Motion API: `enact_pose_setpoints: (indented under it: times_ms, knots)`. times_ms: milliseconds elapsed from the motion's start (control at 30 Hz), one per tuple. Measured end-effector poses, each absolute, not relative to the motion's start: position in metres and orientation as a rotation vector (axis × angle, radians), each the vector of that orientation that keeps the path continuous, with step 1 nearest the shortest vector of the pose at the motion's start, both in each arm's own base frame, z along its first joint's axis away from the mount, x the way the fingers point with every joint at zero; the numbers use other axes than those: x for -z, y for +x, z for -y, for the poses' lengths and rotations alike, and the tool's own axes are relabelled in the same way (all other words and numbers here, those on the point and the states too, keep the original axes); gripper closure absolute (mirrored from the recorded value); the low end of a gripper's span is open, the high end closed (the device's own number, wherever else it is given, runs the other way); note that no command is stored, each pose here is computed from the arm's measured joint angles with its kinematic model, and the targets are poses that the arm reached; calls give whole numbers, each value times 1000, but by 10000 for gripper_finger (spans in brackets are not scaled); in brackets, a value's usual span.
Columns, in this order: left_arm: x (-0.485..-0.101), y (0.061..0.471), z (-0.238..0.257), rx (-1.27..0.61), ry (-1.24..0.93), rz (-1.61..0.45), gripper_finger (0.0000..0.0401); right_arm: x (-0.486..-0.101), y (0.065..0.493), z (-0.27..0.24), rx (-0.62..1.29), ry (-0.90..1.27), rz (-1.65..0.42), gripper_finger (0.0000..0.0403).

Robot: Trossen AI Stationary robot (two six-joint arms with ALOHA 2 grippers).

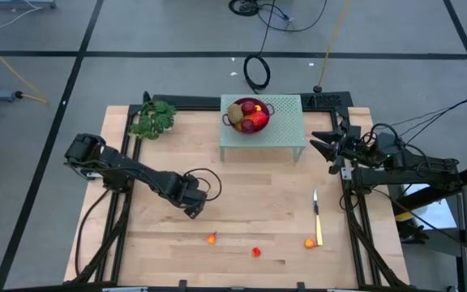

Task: Pick & Place Fruit
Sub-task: Put the pear in the violet strainer bowl on the shelf

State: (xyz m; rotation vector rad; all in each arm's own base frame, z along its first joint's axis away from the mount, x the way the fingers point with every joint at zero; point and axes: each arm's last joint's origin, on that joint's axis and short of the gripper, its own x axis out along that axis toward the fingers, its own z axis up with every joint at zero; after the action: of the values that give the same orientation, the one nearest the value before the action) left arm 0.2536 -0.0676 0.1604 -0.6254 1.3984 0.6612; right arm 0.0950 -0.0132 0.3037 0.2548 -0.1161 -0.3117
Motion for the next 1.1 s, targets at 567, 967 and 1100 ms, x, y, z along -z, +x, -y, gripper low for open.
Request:
enact_pose_setpoints:
  times_ms: [567,967,1100]
  knots:
    - [-160,262,62,-637,-568,-1303,127,-304,95,13,309,256,116,252]
    - [-146,250,60,-697,-652,-1359,128,-304,95,13,308,255,116,252]
    - [-141,248,60,-709,-678,-1341,128,-304,95,13,308,255,116,252]
